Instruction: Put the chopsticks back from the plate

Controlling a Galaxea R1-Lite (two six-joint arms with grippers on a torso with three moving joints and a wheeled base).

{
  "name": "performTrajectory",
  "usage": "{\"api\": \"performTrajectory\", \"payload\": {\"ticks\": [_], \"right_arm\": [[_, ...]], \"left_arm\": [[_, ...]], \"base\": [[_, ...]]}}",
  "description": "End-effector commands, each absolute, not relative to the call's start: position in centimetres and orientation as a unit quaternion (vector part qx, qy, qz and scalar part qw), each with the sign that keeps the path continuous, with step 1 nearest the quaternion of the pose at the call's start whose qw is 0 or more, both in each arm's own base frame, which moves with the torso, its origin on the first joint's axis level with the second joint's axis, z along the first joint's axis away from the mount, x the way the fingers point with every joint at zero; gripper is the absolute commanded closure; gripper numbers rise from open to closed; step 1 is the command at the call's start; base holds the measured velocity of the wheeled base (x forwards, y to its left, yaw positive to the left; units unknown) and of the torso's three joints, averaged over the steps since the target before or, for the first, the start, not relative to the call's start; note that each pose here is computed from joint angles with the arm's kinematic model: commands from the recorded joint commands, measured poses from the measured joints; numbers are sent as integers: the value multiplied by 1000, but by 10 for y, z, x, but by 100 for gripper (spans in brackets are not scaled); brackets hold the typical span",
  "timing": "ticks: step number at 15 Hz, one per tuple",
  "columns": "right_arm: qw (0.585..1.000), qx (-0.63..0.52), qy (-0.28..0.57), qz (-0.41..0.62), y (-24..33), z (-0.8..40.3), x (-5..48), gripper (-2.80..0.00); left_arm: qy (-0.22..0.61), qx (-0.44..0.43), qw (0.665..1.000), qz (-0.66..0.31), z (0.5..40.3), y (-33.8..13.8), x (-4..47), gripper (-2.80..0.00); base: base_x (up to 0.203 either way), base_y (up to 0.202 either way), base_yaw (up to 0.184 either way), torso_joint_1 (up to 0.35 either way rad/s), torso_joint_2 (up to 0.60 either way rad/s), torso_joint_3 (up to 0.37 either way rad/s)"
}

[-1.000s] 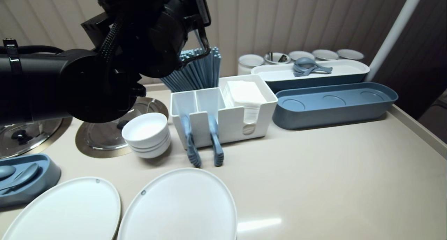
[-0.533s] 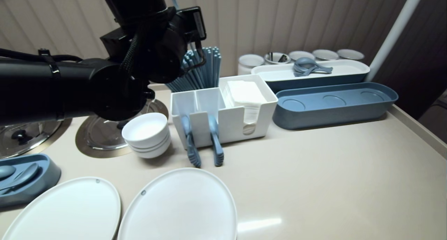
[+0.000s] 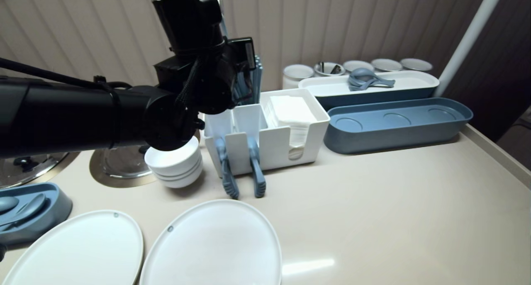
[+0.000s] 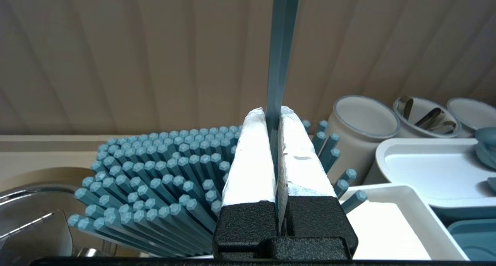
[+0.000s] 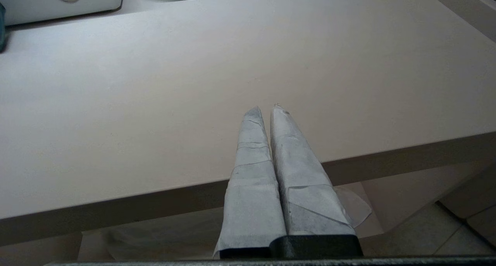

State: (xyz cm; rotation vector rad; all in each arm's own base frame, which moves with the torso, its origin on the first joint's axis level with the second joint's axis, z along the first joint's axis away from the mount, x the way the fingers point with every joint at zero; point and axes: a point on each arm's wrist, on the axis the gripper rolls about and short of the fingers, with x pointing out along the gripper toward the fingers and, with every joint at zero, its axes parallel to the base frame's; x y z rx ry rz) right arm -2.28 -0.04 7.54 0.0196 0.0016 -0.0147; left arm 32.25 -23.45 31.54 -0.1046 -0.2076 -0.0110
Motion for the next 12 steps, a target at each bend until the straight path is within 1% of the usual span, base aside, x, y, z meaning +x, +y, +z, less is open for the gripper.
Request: {"api": "performTrajectory", "payload": {"ticks": [1,6,9,10,12], "right_arm": [[1000,10,1,-8,0,75,-23,0],[1000,10,1,-7,0,75,-23,0],[1000,10,1,-7,0,75,-23,0],[1000,10,1,-8,0,75,-23,0],[1000,10,1,-8,0,75,-23,0]], "left_arm": [[-91,-43,995,-4,303,-240,330,0],[-75,-15,997,16,280,-244,355,0],[-76,-16,997,21,279,-243,359,0],[-77,-18,997,24,279,-242,360,-280],[-82,-21,996,25,283,-240,360,-280]], "base": [[0,0,0,0,0,0],[0,0,0,0,0,0],[0,0,0,0,0,0],[0,0,0,0,0,0],[0,0,0,0,0,0]]}}
